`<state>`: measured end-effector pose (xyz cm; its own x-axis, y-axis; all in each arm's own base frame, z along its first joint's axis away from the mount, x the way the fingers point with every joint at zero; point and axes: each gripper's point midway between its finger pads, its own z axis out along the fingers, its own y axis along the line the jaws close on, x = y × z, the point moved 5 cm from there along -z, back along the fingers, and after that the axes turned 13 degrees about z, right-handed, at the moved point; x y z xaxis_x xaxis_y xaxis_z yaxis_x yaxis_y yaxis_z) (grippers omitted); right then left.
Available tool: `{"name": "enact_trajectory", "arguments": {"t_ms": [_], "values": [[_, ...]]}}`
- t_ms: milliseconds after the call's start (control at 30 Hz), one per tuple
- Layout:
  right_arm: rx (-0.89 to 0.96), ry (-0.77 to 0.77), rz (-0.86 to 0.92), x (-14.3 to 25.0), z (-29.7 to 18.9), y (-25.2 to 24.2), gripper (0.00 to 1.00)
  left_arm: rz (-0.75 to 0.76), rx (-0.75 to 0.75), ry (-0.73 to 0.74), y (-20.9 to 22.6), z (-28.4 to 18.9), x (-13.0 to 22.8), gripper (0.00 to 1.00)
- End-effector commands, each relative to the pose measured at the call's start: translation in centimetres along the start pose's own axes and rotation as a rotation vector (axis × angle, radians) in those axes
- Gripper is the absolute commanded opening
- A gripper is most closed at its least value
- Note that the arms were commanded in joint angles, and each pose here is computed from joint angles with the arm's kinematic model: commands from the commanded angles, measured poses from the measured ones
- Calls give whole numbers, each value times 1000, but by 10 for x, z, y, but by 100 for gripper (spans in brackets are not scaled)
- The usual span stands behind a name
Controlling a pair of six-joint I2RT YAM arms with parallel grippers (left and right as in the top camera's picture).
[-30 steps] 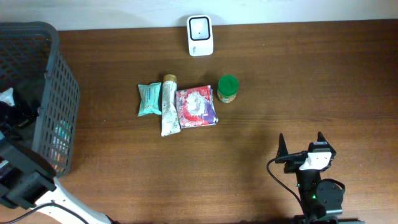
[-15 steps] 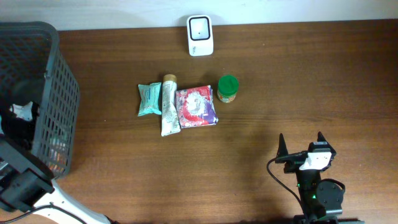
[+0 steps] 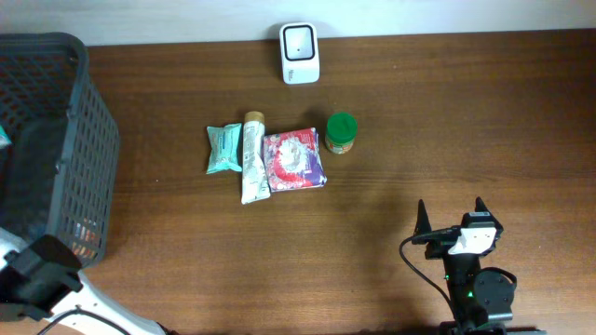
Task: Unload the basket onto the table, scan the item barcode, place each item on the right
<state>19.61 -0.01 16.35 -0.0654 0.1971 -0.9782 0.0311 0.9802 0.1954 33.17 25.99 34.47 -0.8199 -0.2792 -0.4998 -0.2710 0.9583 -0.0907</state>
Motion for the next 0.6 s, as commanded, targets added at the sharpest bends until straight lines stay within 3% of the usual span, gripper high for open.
{"name": "enact_trajectory", "arguments": {"t_ms": [0,167,300,433,567], "values": [[17,2,5,3,0,-3,99,47,69,-197,-28,-54,-16,0],[17,2,5,3,0,-3,99,135,24,-401,-70,-146,-2,0],[17,2,5,3,0,-3,99,314,379,-655,-150,-223,19,0],[17,2,5,3,0,-3,98,320,415,-640,-165,-226,25,0],[17,2,5,3,0,-3,99,264,161,-523,-169,-203,23,0]]}}
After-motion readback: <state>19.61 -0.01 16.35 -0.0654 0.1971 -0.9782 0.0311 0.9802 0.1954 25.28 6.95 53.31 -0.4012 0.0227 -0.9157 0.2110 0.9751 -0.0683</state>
